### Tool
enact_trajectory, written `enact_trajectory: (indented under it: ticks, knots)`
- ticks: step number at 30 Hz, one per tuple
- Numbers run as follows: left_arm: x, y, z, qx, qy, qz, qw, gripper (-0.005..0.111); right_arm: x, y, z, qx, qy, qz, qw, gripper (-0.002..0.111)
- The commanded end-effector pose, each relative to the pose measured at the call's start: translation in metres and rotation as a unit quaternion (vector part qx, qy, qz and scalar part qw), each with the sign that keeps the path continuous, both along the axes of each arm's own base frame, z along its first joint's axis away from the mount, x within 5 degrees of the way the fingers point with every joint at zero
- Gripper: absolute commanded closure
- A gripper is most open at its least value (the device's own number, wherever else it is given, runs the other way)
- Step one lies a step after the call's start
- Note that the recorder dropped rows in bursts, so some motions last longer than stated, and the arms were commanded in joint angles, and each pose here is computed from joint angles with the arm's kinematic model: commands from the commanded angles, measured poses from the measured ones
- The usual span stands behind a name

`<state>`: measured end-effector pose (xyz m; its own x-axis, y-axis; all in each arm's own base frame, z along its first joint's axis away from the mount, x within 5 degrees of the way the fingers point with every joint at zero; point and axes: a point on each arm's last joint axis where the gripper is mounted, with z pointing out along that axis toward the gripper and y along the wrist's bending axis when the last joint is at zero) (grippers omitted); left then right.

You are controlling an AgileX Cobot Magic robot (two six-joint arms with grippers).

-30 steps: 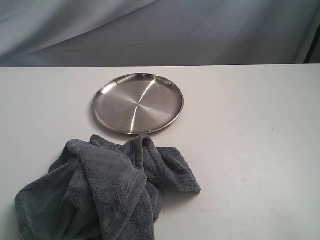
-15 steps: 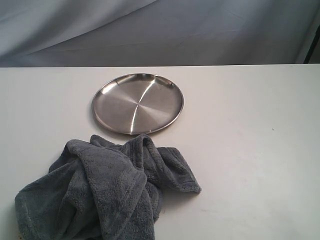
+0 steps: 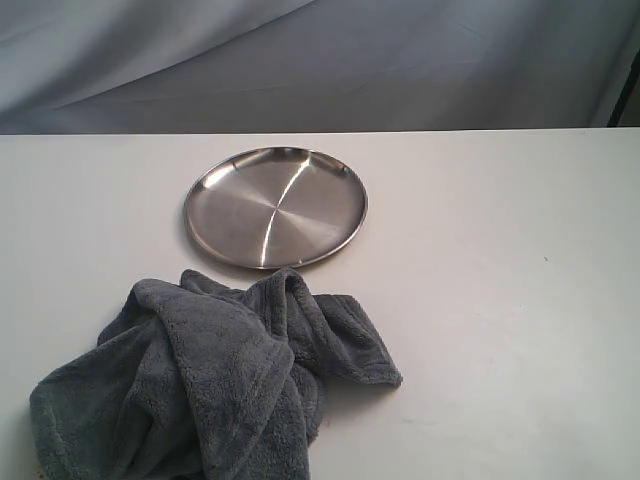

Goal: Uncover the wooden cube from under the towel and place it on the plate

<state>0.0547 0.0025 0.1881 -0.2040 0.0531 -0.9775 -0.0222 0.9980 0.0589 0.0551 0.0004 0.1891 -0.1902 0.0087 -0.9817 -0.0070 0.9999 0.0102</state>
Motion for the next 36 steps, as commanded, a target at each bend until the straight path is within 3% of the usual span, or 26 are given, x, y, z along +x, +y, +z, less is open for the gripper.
enact_trajectory:
  ticks: [1,8,17,23,36]
  knots:
    - [0.000,0.000,0.000,0.002,-0.005,-0.003,1.000,0.107,0.001,0.002,0.012,0.050,-0.073,0.004,0.996,0.108]
    - [0.000,0.000,0.000,0.002,-0.005,-0.003,1.000,0.107,0.000,-0.001,0.029,0.184,-0.160,-0.011,0.970,0.108]
    - [0.000,0.000,0.000,0.002,-0.005,-0.003,1.000,0.107,0.000,-0.001,0.029,0.183,-0.161,-0.010,0.970,0.108]
    - [0.000,0.000,0.000,0.002,-0.005,-0.003,1.000,0.107,-0.005,0.006,0.051,0.183,-0.150,0.044,0.971,0.108]
    - [0.000,0.000,0.000,0.002,-0.005,-0.003,1.000,0.107,-0.024,0.009,0.108,0.231,-0.234,0.164,0.930,0.108]
